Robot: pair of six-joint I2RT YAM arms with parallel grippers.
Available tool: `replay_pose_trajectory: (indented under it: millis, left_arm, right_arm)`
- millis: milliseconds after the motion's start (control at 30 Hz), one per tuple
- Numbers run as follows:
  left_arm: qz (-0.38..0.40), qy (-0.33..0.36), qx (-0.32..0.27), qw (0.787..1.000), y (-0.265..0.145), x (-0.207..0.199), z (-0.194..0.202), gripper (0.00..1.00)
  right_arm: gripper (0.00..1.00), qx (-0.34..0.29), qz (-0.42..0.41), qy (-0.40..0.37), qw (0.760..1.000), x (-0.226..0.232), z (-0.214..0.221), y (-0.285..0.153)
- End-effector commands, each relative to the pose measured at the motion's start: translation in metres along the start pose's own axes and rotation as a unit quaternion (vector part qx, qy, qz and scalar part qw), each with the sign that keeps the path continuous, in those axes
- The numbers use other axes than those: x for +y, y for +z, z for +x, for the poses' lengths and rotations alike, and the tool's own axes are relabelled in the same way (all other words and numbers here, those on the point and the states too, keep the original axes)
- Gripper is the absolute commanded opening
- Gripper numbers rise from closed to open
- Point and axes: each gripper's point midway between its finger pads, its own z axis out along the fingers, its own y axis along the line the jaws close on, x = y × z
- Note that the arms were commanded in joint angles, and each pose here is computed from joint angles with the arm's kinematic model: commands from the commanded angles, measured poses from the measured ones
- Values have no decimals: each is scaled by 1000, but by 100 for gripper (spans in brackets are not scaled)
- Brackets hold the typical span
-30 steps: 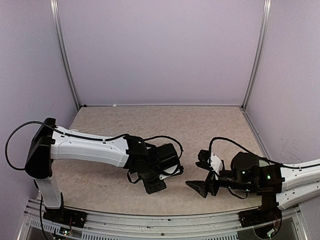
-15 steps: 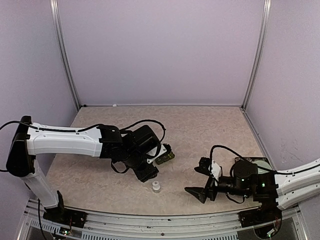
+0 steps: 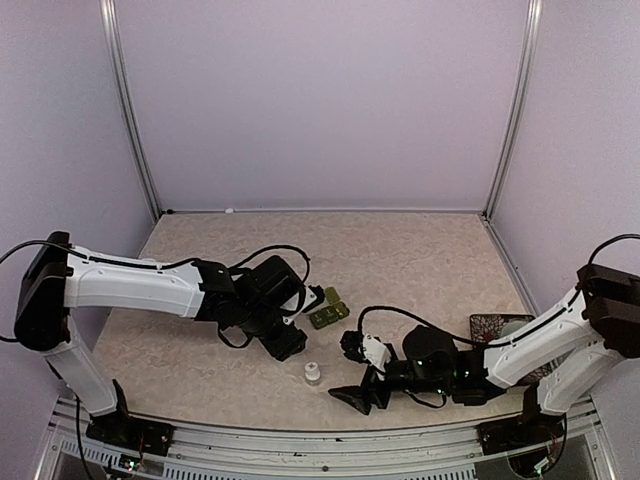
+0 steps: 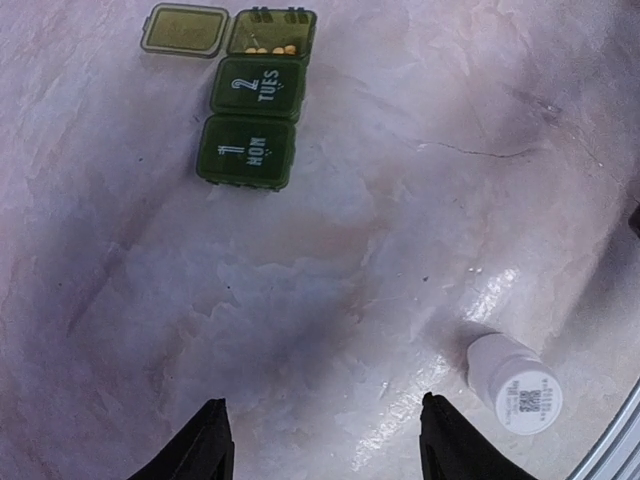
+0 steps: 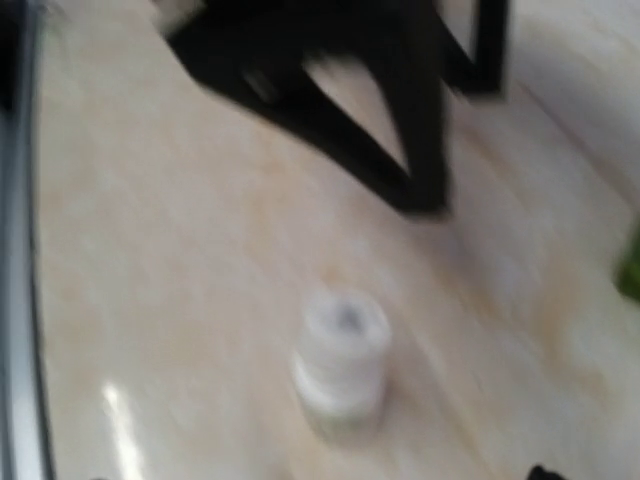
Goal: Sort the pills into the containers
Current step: Close the lid of the pill bottle, then pick up the lid of the pill bottle from the pill bottle.
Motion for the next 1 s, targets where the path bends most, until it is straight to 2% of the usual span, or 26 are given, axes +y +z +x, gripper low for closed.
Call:
replay_pose_trajectory:
  millis: [0, 400, 967]
  left_arm:
    - [5, -27, -23, 999, 8, 8, -6, 63]
    - [37, -32, -15, 999, 33, -3, 1, 62]
    - [73, -28, 7, 997, 40, -17, 13, 60]
  right_arm:
    - [88, -47, -74, 12, 996, 14, -34, 9]
    - [86, -35, -117, 29, 992, 8, -33, 13]
    - [84, -26, -133, 22, 990, 13, -29, 17]
